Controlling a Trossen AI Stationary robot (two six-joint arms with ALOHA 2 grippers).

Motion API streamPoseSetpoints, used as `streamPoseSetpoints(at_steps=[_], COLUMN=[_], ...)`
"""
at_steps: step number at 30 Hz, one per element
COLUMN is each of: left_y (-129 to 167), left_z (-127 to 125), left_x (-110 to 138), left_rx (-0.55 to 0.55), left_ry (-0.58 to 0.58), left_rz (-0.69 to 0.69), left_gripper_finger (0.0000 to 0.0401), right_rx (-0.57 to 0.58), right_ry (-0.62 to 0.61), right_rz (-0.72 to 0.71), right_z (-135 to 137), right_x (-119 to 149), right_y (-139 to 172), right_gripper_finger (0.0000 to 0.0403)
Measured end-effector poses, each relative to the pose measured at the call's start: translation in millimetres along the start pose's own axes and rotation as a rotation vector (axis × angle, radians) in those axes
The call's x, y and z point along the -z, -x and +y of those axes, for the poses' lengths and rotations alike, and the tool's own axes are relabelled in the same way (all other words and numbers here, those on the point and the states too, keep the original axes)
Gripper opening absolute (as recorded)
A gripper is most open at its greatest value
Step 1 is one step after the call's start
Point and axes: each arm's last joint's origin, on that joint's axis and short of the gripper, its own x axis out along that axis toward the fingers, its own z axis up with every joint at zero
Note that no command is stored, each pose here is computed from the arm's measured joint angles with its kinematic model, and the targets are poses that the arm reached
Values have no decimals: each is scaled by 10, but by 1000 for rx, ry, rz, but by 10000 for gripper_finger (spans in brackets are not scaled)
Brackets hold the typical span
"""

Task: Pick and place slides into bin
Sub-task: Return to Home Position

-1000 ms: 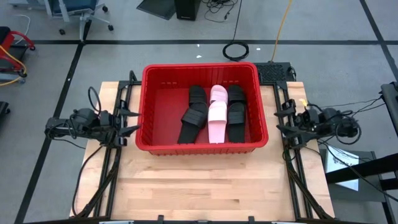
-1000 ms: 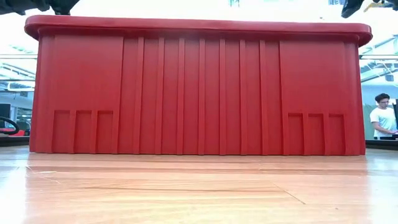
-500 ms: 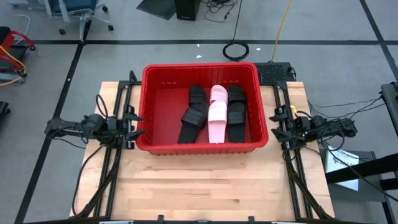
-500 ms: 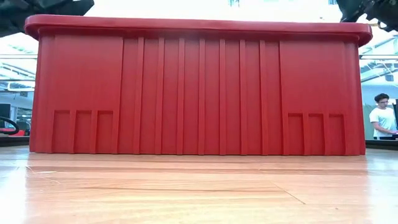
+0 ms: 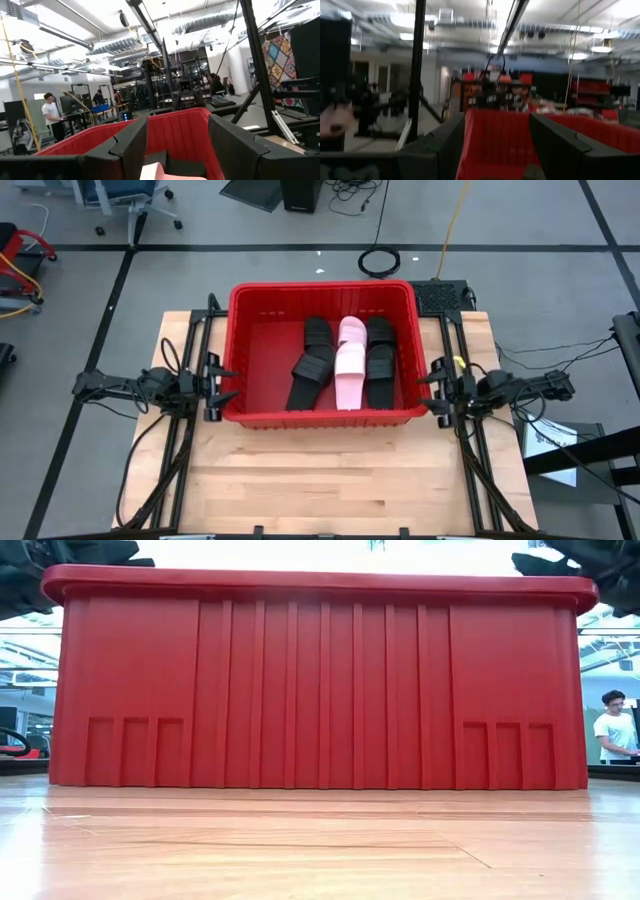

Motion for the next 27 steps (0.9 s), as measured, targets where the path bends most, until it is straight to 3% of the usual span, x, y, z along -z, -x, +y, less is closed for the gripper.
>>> streamPoseSetpoints(at_steps=[8,16,27], left_y=[0,0,1], left_z=[1,8,7], left_x=[11,-4,-8], left_rx=[-8,-23,-18], left_ry=[10,186,198], left_rz=[11,-16,-21], left_gripper_finger=[214,214,214], right_rx=[-22,-13,-8], right_ry=[17,14,12], right_rz=[124,76,58], right_z=[16,10,7], right_x=[122,75,58], right_y=[9,3,1], right_gripper_finger=[210,210,210])
